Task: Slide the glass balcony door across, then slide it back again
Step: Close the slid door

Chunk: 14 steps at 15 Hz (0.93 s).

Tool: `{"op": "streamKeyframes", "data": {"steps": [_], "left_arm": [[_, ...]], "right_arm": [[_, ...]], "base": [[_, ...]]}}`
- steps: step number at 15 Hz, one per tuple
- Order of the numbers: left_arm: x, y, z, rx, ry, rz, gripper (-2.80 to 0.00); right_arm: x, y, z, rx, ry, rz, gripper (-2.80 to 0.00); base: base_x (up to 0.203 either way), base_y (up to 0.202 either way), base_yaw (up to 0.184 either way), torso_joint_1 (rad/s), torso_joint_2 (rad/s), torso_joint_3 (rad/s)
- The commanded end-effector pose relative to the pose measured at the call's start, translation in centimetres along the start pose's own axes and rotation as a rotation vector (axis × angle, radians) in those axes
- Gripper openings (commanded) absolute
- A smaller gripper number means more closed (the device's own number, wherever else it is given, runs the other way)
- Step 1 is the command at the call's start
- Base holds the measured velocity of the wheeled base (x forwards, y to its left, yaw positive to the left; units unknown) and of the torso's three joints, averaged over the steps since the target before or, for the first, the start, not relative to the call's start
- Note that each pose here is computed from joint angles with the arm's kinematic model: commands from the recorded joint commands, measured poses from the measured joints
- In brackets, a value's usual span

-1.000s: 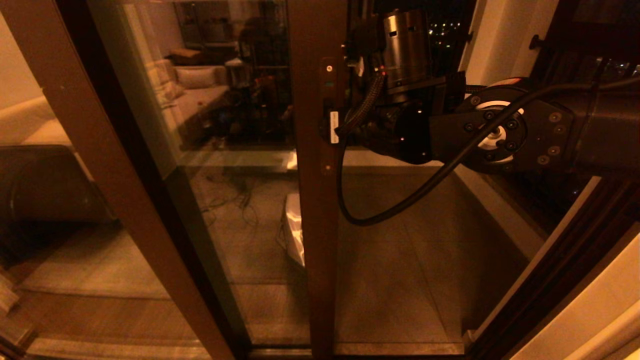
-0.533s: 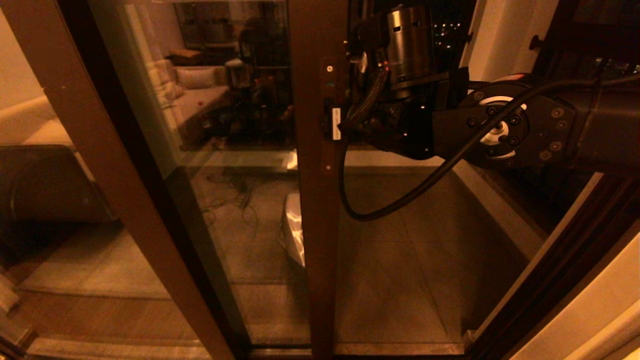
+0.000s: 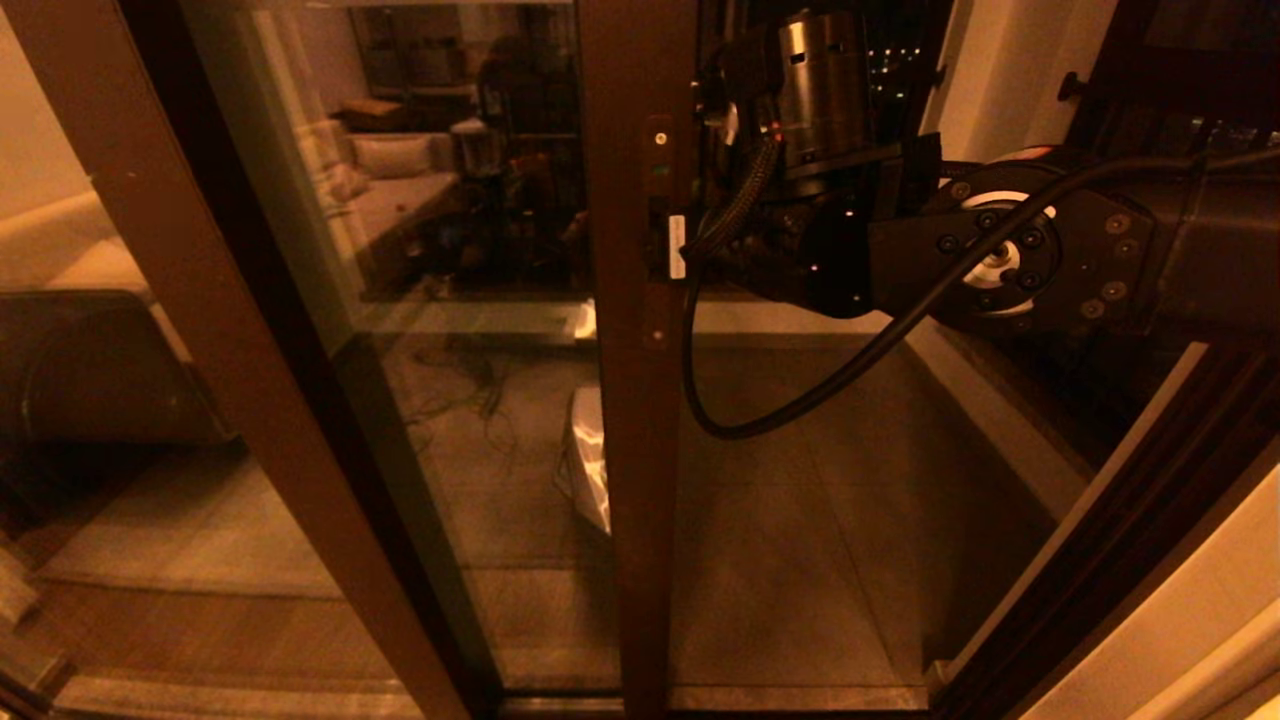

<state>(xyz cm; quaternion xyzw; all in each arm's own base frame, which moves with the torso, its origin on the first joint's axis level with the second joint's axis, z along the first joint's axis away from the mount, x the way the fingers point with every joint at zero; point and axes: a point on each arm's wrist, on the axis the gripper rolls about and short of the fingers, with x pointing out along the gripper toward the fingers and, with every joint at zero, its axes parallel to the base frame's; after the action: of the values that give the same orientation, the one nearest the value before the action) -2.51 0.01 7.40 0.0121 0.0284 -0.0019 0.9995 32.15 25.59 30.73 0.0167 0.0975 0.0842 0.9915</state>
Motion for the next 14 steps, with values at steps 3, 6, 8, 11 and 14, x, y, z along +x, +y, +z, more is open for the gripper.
{"op": "streamKeyframes", "data": {"steps": [3, 6, 8, 11, 14], "left_arm": [[0.0, 0.0, 0.0, 0.0, 0.0, 0.0, -2.8], [0.0, 0.0, 0.0, 0.0, 0.0, 0.0, -2.8], [0.0, 0.0, 0.0, 0.0, 0.0, 0.0, -2.8], [0.0, 0.0, 0.0, 0.0, 0.0, 0.0, -2.8], [0.0, 0.0, 0.0, 0.0, 0.0, 0.0, -2.8]], "right_arm": [[0.3, -0.4, -0.1, -0.006, 0.008, -0.019, 0.0], [0.5, -1.0, 0.0, -0.014, 0.007, -0.034, 0.0], [0.4, -1.1, 0.1, -0.013, 0.006, -0.035, 0.0], [0.3, -1.4, 0.3, -0.012, 0.004, -0.041, 0.0], [-0.3, -1.8, 0.4, -0.016, 0.007, -0.044, 0.0]], "base": [[0.0, 0.0, 0.0, 0.0, 0.0, 0.0], [0.0, 0.0, 0.0, 0.0, 0.0, 0.0], [0.0, 0.0, 0.0, 0.0, 0.0, 0.0], [0.0, 0.0, 0.0, 0.0, 0.0, 0.0], [0.0, 0.0, 0.0, 0.0, 0.0, 0.0]]}}
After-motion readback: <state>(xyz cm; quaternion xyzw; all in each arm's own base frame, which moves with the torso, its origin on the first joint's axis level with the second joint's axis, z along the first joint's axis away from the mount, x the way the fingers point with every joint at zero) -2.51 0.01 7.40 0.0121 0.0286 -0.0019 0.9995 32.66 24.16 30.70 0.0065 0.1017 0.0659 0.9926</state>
